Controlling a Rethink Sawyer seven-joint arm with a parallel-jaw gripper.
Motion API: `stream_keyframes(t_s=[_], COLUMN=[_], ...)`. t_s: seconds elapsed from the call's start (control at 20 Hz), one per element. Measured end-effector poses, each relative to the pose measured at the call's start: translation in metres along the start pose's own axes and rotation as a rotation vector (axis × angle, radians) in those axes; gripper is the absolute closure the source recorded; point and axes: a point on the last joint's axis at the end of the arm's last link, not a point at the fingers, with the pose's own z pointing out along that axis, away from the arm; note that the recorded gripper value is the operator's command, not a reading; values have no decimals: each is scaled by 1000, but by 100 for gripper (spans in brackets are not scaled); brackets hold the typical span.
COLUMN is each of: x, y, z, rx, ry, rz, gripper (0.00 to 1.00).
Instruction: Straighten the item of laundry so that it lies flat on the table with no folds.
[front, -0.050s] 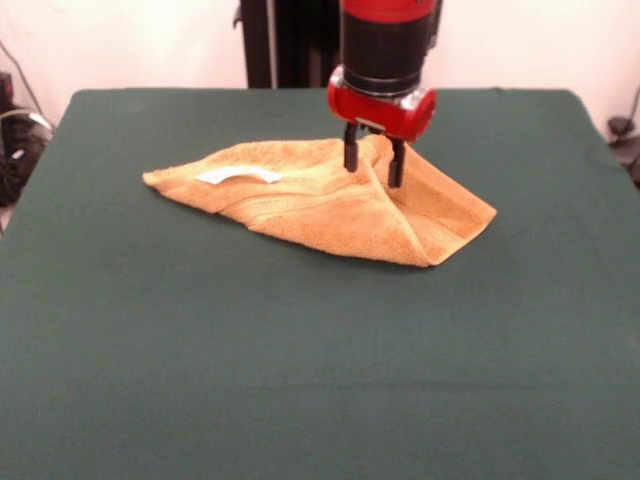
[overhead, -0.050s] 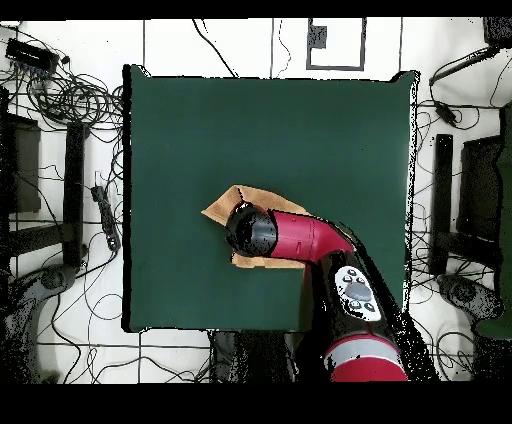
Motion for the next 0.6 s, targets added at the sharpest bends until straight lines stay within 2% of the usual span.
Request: stream_keyframes(t_s=[0.35,0.6], x=[-10,-12], y=[19,22], z=[7,29], rx=[-38,-50], ry=[-3,24], rz=[-7,2], gripper=[0,0])
